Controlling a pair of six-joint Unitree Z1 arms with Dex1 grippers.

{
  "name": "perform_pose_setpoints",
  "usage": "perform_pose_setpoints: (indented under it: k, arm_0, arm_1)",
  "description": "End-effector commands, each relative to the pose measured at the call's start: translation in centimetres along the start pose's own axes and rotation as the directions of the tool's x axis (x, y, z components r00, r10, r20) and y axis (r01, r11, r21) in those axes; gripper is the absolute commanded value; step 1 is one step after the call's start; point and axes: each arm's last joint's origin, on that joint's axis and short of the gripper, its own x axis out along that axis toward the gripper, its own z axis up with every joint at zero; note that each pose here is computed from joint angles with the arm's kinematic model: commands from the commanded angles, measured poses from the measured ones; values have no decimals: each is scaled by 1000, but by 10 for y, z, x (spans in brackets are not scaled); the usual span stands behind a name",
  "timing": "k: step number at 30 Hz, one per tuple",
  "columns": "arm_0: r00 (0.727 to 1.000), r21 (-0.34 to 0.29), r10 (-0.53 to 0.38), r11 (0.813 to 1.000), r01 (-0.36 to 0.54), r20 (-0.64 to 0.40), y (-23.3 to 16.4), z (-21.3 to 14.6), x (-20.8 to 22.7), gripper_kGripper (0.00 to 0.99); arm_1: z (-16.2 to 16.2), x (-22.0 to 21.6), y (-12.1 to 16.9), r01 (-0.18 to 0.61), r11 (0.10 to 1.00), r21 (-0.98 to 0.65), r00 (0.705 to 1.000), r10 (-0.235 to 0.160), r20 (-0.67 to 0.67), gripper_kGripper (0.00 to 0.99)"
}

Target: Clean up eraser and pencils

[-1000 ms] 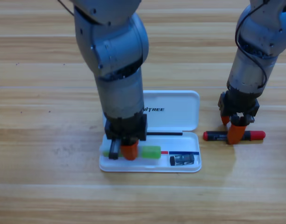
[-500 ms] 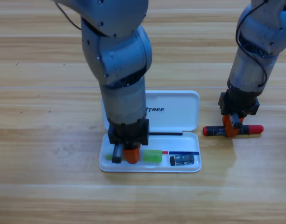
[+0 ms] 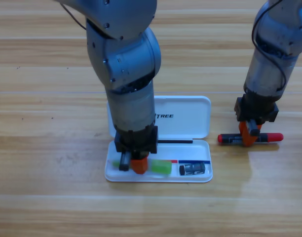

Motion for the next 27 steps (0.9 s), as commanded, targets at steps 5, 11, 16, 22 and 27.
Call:
perform_pose_setpoints:
  k: [5, 11, 16, 22, 27]
  arm_0:
    - [999, 0, -28, 1000, 28, -46, -8, 5, 21, 990]
    - [999, -9, -11, 1000, 10, -46, -10, 1, 9, 990]
    - [997, -29, 73, 997, -73, 23, -17, -27, -67, 990]
    - [973, -196, 209, 963, -187, 100, -32, -139, -156, 990]
    - [969, -255, 240, 942, -219, 56, -41, -200, -164, 990]
  arm_1:
    - [-19, -46, 28, 17, 1000, 21, 1000, -17, 21, 0]
    - [-9, -73, 54, 12, 1000, -25, 998, -11, 54, 0]
    - [17, -79, 69, -9, 999, -44, 997, 12, 71, 0]
    - [61, -63, 65, -17, 999, -50, 997, 20, 71, 0]
    - [105, -41, 57, -33, 998, -53, 998, 36, 59, 0]
